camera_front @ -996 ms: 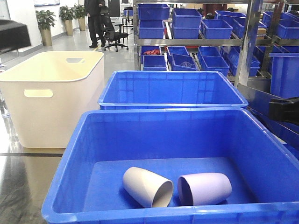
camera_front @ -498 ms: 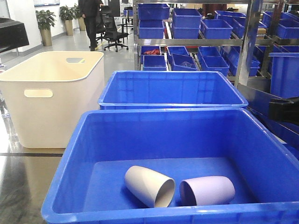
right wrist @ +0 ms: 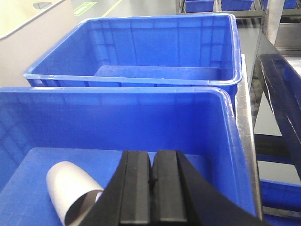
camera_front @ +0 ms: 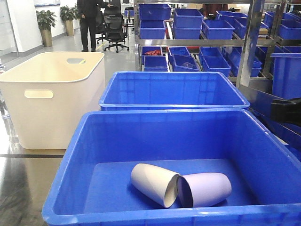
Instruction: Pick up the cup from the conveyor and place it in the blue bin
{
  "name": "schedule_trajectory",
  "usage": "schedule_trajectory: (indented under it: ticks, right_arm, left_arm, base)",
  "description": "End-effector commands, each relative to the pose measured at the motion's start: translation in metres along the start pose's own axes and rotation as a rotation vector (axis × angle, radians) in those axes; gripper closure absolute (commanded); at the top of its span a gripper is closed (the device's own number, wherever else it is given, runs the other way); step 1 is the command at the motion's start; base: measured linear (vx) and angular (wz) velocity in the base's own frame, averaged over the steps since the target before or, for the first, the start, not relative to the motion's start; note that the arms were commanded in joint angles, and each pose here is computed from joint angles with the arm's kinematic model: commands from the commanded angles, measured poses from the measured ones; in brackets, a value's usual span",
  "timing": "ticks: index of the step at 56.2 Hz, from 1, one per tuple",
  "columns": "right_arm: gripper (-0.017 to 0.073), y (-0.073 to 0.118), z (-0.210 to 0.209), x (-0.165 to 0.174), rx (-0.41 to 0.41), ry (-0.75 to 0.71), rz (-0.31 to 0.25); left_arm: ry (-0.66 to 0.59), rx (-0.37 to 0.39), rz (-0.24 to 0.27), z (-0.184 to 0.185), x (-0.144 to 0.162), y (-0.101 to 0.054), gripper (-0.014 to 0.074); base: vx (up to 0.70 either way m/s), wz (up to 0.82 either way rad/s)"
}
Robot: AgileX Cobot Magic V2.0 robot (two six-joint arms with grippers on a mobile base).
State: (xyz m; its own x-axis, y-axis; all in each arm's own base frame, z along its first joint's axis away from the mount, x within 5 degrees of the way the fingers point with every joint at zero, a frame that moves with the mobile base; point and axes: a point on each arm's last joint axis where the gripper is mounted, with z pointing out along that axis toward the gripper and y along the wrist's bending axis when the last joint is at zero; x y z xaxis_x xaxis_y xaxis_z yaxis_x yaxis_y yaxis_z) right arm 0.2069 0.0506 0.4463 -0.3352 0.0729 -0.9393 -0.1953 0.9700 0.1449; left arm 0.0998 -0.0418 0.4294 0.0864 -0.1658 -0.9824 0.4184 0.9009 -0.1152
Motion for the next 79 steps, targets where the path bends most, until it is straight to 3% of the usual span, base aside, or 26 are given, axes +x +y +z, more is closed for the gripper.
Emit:
schedule_trajectory:
  ticks: [1,11,17,27,38,45,79]
  right_arm:
    - [0.0572,0.002,-0.011,-0.016,-0.013,-0.117,-0.009]
    - [0.0572,0.002,-0.011,-0.016,-0.013,-0.115,-0.009]
    - [0.0572,0.002,-0.011,-0.016,-0.013,-0.115,-0.009]
    - [0.0572,0.002,-0.011,-0.016,-0.013,-0.115,-0.009]
    - [0.0572,0.002,-0.011,-0.016,-0.013,-0.115,-0.009]
    - [0.0572,0.002,-0.011,-0.016,-0.013,-0.115,-0.009]
    - [0.0571,0.002,-0.011,-0.016,-0.013,-0.116,-0.009]
  left_arm:
    - [-0.115,-0.073,0.016,-0.020,0.014,0.007,0.0594]
    - [-0.063,-0.138,0.039,-0.048,0.078,0.018,0.0594]
    - [-0.016,-0.203,0.064,-0.059,0.114,0.025,0.0594]
    - [0.044,-0.320,0.065,-0.076,0.172,0.037,0.0594]
    - [0.070,-0.349,0.060,-0.086,0.217,0.043,0.0594]
    - [0.117,-0.353,0.052,-0.087,0.220,0.043,0.0594]
    - [0.119,-0.353,0.051,-0.087,0.221,0.043,0.0594]
  base:
    - [0.00,0.00]
    - [0.00,0.00]
    - [0.00,0.00]
    - [0.00,0.00]
    - [0.00,0.00]
    - [0.00,0.00]
    - [0.00,0.00]
